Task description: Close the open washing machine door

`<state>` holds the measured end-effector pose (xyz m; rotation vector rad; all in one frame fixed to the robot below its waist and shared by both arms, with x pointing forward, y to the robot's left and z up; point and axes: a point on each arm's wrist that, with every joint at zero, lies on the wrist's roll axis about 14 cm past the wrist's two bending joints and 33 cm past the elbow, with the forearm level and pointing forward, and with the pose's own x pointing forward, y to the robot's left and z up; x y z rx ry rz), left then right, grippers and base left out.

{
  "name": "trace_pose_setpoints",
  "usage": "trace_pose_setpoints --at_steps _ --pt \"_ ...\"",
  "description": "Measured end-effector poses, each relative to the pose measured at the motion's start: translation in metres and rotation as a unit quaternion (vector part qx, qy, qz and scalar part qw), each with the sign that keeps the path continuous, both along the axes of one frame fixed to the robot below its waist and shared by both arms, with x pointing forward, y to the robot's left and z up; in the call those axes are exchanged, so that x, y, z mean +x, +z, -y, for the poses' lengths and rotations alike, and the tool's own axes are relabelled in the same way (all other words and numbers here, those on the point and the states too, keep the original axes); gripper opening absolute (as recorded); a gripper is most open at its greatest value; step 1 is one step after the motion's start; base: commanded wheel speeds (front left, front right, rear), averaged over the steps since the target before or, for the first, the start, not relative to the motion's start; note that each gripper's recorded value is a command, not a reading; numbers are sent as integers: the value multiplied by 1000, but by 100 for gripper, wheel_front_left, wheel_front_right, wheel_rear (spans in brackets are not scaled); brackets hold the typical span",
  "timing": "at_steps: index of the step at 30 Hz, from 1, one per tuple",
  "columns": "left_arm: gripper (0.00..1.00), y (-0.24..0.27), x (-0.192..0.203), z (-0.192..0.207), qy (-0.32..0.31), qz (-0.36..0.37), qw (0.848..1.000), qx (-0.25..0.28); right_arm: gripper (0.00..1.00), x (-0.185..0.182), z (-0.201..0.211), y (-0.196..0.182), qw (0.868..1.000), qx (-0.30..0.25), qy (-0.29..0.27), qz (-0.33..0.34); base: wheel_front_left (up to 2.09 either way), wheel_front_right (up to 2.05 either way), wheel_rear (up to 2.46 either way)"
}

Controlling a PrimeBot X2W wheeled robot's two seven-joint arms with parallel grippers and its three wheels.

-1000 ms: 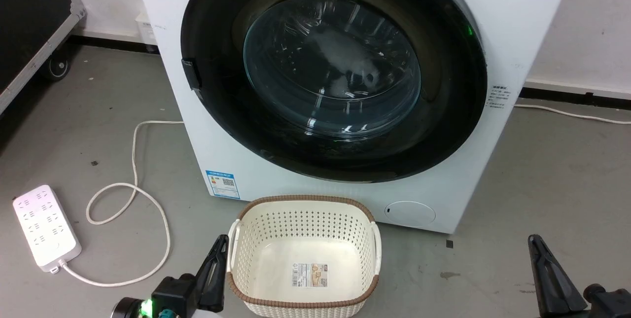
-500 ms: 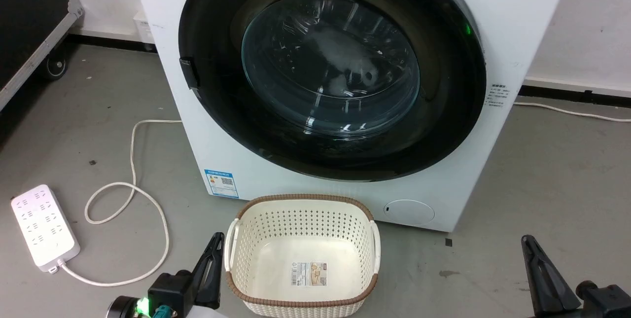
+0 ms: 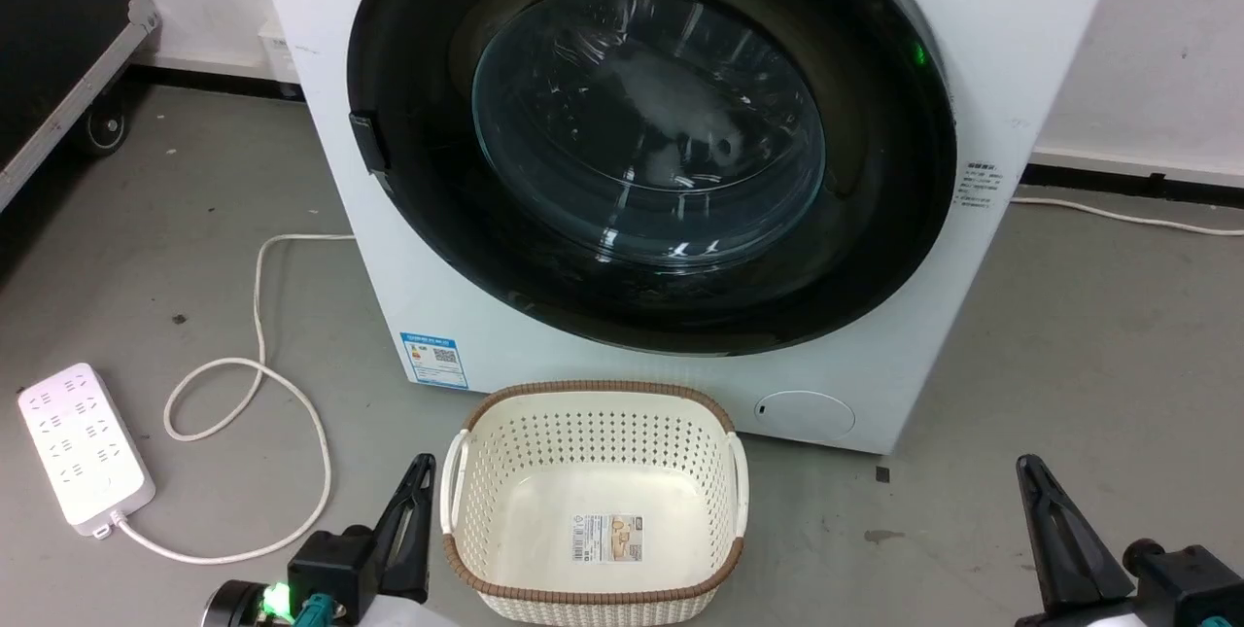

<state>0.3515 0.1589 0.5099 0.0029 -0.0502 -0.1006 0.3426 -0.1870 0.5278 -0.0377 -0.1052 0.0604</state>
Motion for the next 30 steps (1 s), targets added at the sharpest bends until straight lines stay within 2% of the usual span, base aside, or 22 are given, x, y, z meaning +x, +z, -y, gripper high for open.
trace_pose_setpoints --at_steps 30 --pt "0 2 6 -6 16 -14 1000 8 0 9 -9 -2 1000 -1 11 -20 0 0 0"
